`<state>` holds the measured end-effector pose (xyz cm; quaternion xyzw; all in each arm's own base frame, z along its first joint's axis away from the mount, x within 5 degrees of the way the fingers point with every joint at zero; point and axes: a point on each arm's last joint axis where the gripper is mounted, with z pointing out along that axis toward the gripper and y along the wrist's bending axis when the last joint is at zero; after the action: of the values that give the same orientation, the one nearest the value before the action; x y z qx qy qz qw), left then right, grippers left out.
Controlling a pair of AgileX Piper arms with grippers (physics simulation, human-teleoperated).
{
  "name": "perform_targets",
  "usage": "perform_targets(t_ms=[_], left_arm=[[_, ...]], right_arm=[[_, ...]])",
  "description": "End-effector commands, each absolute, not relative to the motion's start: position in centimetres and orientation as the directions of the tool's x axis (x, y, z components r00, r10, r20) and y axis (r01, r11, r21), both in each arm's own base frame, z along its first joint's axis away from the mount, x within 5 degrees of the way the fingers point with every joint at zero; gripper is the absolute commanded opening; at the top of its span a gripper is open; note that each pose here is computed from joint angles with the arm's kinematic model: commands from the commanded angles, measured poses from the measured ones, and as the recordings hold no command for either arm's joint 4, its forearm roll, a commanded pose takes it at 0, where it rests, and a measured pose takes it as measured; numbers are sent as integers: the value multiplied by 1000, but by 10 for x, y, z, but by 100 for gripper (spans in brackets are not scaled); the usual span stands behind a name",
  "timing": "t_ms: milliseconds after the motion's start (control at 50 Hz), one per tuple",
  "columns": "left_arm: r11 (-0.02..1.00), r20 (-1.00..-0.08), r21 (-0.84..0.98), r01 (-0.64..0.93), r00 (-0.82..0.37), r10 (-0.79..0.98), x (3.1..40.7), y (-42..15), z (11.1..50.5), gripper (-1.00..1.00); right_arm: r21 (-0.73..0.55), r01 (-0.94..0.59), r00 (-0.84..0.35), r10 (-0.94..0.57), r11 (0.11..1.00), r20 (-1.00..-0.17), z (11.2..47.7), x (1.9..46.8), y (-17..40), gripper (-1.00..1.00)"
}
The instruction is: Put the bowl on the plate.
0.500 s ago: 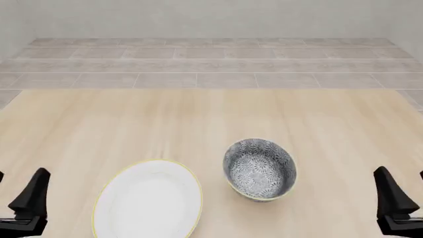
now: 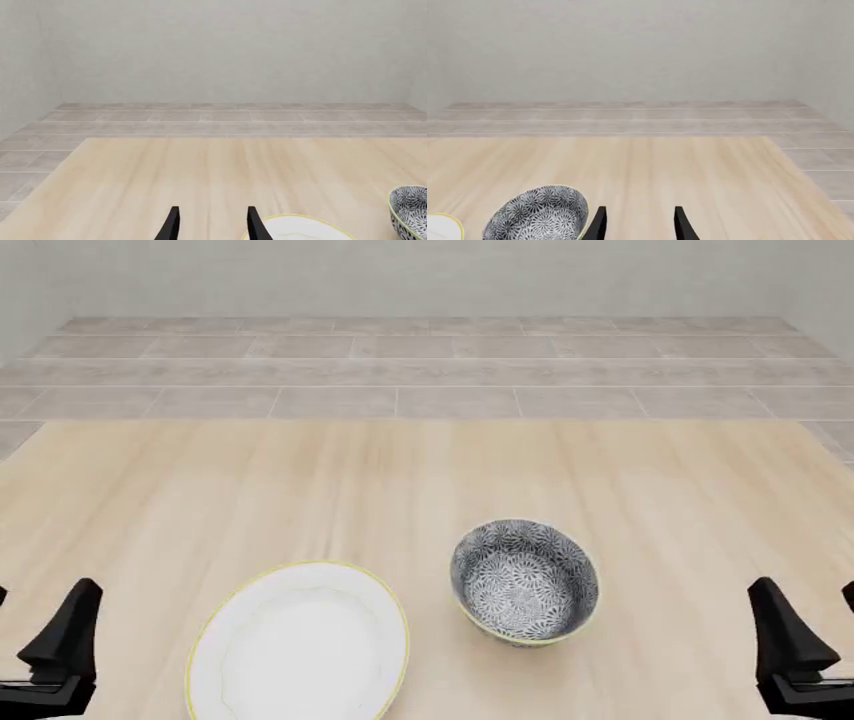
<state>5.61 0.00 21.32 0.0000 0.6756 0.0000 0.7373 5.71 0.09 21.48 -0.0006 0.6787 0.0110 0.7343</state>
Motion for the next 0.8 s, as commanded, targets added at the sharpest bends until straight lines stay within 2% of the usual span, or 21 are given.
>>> perform_targets(t_ms=[20,160,220,320,360,420,480,560,600,620,640,720,800], left_arm=[[1000,-996,0,0,87,0,56,0,213,100],[1000,-996,0,0,87,0,56,0,213,100],[1000,-996,0,0,87,0,56,0,213,100],[1000,-996,0,0,87,0,56,0,213,100],[1000,-996,0,0,87,0,56,0,213,100],[1000,-996,0,0,87,0,56,0,213,100],[1000,-996,0,0,87,0,56,0,213,100],[1000,-996,0,0,87,0,56,0,213,100],[1000,-996,0,0,87,0,56,0,213,100],[1000,-996,0,0,87,0,56,0,213,100],[1000,-996,0,0,87,0,56,0,213,100],[1000,-996,0,0,87,0,56,0,213,100],[1000,-996,0,0,87,0,56,0,213,100]], right_arm=[[34,-52,76,38,998,-996,236,60,3,100],[-3,-98,104,7,995,-995,267,56,6,100],[-46,-85,77,-39,995,-996,274,65,6,100],[4,-99,11,5,995,-1000,286,82,8,100],[-39,-85,20,-38,996,-999,292,82,7,100],[-38,-105,-10,-39,994,-999,296,90,9,100],[-23,-128,-68,-32,992,-997,299,103,13,100],[-1,-113,-50,-7,994,-999,311,100,11,100],[86,-120,-48,81,989,-996,318,99,12,100],[86,-120,-48,81,989,-996,318,99,12,100],[70,-103,-85,61,992,-995,318,106,12,100],[15,-138,-37,10,990,-999,327,100,14,100],[-44,-111,-64,-51,993,-997,337,104,11,100]])
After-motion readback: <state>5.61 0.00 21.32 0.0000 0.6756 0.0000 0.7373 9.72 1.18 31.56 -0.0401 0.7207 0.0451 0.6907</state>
